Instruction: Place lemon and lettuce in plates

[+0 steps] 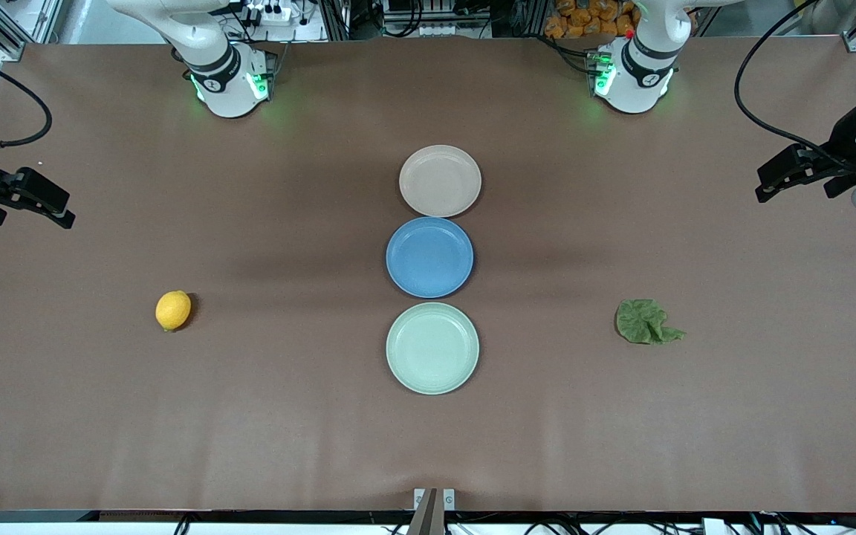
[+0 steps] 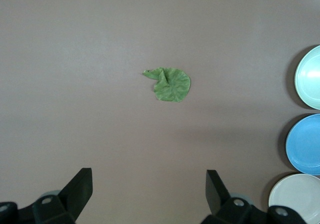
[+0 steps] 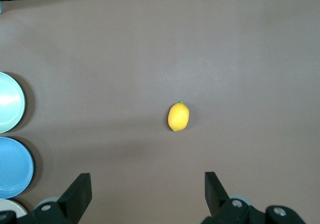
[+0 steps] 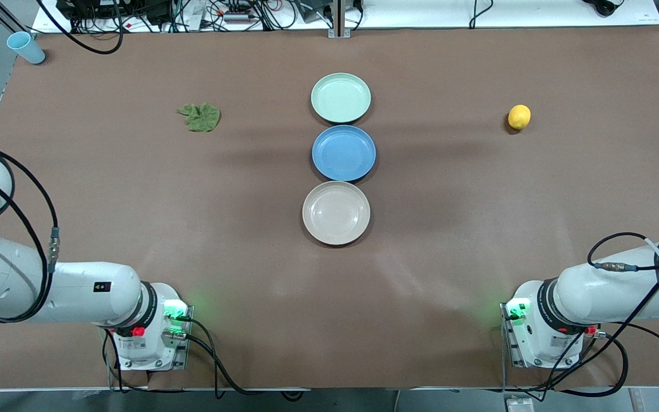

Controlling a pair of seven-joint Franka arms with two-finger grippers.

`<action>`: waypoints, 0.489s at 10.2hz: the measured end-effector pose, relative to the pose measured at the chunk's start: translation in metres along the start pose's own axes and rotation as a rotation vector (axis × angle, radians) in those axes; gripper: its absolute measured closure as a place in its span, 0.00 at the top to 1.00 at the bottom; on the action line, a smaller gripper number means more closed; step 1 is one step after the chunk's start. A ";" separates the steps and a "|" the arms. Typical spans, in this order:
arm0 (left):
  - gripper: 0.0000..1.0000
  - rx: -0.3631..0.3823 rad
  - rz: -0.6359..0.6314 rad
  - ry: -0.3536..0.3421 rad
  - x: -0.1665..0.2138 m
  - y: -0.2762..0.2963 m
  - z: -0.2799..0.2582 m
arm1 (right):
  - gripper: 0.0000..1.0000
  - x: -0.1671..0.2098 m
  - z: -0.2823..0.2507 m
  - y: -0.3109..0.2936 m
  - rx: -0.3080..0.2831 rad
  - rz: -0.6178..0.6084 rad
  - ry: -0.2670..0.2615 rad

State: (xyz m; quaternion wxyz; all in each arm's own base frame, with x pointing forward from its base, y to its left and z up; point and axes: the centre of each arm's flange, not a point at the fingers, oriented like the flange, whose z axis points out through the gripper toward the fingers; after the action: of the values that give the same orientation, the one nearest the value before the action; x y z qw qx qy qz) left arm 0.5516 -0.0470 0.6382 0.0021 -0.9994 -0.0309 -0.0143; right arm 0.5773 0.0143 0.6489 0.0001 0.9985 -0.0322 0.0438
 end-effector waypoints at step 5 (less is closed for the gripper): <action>1.00 0.000 0.002 -0.004 0.001 0.000 0.002 | 1.00 0.000 0.001 0.003 -0.001 0.004 -0.005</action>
State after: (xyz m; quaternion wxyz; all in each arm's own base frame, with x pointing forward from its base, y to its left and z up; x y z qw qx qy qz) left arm 0.5522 -0.0466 0.6362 0.0022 -0.9995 -0.0301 -0.0124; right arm 0.5773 0.0112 0.6478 0.0005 0.9986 -0.0343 0.0415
